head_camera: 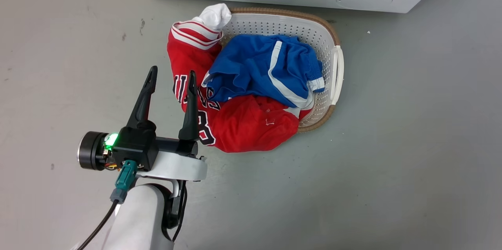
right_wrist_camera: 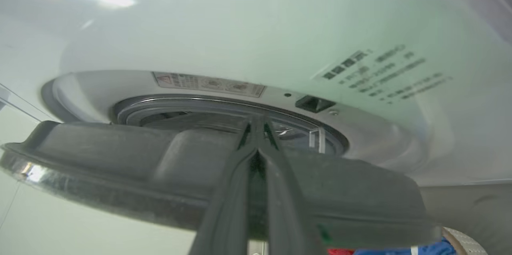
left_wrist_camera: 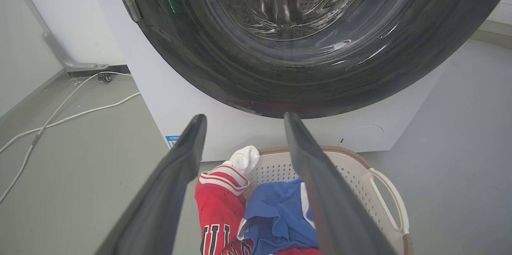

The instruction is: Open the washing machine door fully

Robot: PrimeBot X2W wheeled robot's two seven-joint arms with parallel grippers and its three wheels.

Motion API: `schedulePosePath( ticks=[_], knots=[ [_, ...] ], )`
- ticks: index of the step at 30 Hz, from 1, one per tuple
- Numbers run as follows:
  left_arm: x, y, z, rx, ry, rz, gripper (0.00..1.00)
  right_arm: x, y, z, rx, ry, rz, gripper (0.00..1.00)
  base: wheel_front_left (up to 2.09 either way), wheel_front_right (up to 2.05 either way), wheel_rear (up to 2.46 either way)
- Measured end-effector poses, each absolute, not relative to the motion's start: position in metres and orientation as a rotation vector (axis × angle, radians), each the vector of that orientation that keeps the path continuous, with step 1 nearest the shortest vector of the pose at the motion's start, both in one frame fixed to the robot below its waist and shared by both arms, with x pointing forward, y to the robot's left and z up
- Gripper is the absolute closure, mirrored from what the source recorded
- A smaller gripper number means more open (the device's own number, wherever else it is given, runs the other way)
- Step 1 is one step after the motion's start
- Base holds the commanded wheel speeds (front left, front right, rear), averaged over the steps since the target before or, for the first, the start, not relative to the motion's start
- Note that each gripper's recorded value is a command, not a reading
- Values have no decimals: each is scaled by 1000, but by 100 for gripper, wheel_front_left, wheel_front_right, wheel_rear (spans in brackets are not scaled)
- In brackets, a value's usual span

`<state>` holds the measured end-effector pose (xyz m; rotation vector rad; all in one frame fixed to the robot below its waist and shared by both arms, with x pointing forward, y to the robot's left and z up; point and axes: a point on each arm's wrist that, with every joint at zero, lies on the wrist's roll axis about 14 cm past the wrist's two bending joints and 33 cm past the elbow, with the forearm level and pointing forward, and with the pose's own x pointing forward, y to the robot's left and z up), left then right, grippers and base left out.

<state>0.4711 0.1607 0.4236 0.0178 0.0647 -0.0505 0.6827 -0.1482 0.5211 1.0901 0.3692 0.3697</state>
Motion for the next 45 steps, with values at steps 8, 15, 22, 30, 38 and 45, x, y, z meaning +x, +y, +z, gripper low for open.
schedulePosePath(
  ticks=[8, 15, 22, 30, 38, 45],
  knots=[
    [471, 161, 428, 17, 55, -48, 0, 661, -137, 509, 1062, 446, 415, 100, 0, 0, 0],
    [467, 159, 438, 15, 37, -50, 0, 625, -116, 513, 1052, 506, 520, 100, 0, 0, 0],
    [458, 158, 449, 15, 17, -53, 0, 573, -81, 521, 1020, 589, 676, 100, 0, 0, 0],
    [450, 156, 460, 13, -2, -60, 0, 518, -52, 523, 996, 671, 814, 100, 0, 0, 0],
    [441, 161, 470, 21, -18, -48, 0, 476, -27, 523, 1036, 731, 905, 100, 0, 0, 0],
    [429, 164, 478, 25, -29, -38, 0, 440, -6, 522, 1058, 791, 963, 100, 0, 0, 0]
  ],
)
